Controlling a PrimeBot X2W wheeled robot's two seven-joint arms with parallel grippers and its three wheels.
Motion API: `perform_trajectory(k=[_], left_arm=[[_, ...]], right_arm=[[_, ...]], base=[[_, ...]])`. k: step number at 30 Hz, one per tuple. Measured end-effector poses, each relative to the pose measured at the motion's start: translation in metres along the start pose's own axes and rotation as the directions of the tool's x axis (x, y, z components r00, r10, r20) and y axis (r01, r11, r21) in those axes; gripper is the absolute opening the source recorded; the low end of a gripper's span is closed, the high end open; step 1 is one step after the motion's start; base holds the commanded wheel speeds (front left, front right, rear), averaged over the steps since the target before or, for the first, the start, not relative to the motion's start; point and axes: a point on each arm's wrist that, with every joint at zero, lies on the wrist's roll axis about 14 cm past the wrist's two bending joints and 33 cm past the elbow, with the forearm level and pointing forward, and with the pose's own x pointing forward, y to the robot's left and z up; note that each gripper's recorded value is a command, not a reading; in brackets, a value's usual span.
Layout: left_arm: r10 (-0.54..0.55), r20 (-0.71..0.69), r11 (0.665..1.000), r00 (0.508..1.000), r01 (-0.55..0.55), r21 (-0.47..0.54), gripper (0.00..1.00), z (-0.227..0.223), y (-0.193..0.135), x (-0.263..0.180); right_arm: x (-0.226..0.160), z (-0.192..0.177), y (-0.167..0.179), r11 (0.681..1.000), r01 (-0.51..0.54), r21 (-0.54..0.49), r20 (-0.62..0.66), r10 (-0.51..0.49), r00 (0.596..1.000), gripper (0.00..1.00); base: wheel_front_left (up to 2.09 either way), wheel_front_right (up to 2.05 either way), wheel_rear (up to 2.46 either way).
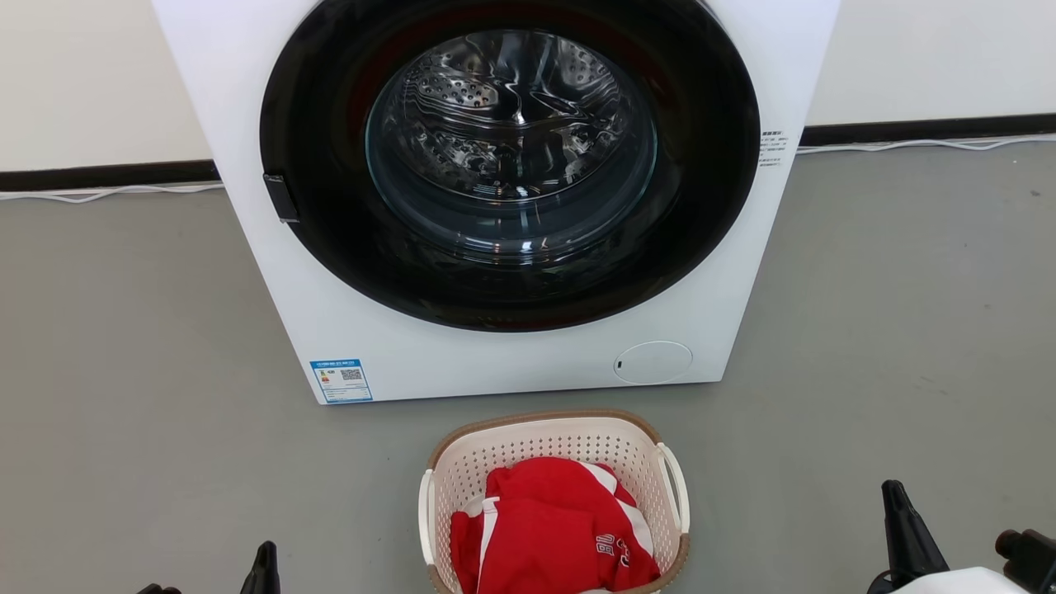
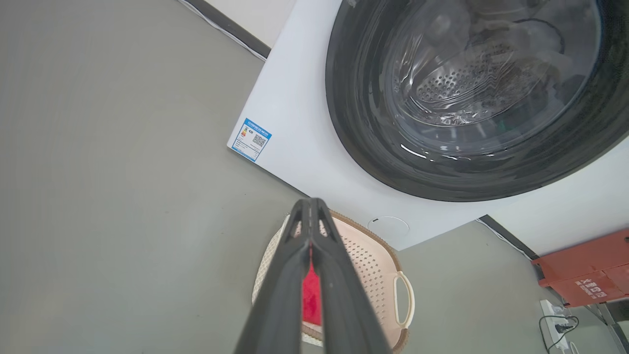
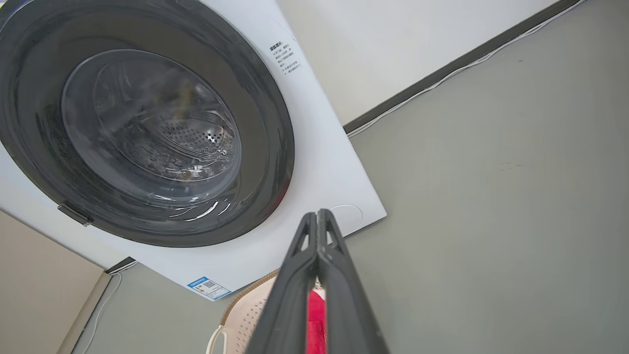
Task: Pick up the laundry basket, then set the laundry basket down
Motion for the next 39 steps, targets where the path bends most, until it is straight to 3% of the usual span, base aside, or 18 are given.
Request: perform_trajectory(k=[20, 39], left_arm=[[-0.027, -0.008, 0.977, 1.0, 0.025, -0.21, 0.0, 0.007, -0.012, 0.009], [-0.069, -0.016, 0.913, 0.997, 0.057, -0.404, 0.0, 0.011, -0.024, 0.016]], right_arm=[[0.006, 0.002, 0.003, 0.97, 0.017, 0.244, -0.007, -0.016, 1.0, 0.0], [0.013, 0.009, 0.01, 0.884, 0.006, 0.467, 0.005, -0.009, 1.0, 0.0]], base=[[0.0, 0.0, 0.0], [0.0, 0.0, 0.0]])
